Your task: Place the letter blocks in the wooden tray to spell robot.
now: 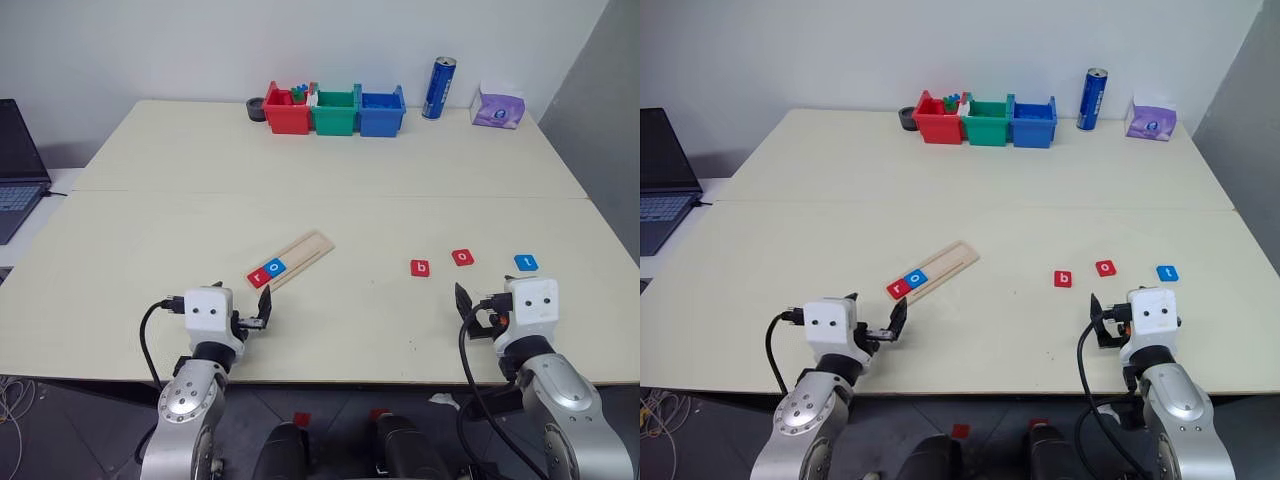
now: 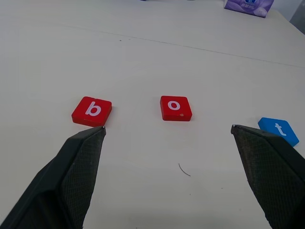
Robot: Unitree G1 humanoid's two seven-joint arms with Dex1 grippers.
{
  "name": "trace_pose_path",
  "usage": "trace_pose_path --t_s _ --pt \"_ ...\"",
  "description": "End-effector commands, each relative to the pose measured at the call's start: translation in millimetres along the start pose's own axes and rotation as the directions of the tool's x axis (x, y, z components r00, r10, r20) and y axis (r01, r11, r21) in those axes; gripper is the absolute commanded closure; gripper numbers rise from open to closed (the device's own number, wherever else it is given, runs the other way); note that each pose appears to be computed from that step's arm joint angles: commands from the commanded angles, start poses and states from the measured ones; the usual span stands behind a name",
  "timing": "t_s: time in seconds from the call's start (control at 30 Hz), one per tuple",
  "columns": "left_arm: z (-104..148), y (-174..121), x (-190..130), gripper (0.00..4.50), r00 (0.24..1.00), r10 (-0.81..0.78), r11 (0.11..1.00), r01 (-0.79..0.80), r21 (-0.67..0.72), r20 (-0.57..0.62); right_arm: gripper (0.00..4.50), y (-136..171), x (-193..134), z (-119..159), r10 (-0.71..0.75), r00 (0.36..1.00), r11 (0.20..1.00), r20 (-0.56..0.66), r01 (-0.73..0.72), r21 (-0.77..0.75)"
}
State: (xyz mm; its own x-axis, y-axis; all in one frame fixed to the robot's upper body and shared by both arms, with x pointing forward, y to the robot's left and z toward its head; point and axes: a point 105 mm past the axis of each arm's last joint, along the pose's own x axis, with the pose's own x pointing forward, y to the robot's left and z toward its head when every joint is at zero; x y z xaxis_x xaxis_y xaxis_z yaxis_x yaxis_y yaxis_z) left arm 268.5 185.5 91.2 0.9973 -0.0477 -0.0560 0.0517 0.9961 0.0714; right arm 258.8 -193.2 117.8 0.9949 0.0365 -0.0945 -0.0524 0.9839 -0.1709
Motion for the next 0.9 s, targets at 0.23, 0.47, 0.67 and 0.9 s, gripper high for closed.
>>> trace_pose_path --t_s 0.23,0.47,0.67,0.9 --pt "18 1 -3 0.01 0.998 0.001 1.0 -0.003 0.026 0.067 0.0 -1 -3 13 -0.015 0.998 1.0 0.059 0.016 -0.013" --pt "28 0 6 0.01 0.992 -0.08 0.997 0.079 0.014 0.098 0.0 2 2 27 0.065 0.993 0.997 0.099 -0.061 -0.04" --pt "39 4 26 0.01 0.942 -0.325 0.944 0.317 0.091 0.088 0.0 42 11 65 0.556 0.819 0.83 0.142 -0.536 -0.155" --pt "31 3 40 0.01 0.825 -0.564 0.814 0.56 0.151 -0.022 0.0 66 6 82 0.841 0.536 0.54 0.07 -0.829 -0.147"
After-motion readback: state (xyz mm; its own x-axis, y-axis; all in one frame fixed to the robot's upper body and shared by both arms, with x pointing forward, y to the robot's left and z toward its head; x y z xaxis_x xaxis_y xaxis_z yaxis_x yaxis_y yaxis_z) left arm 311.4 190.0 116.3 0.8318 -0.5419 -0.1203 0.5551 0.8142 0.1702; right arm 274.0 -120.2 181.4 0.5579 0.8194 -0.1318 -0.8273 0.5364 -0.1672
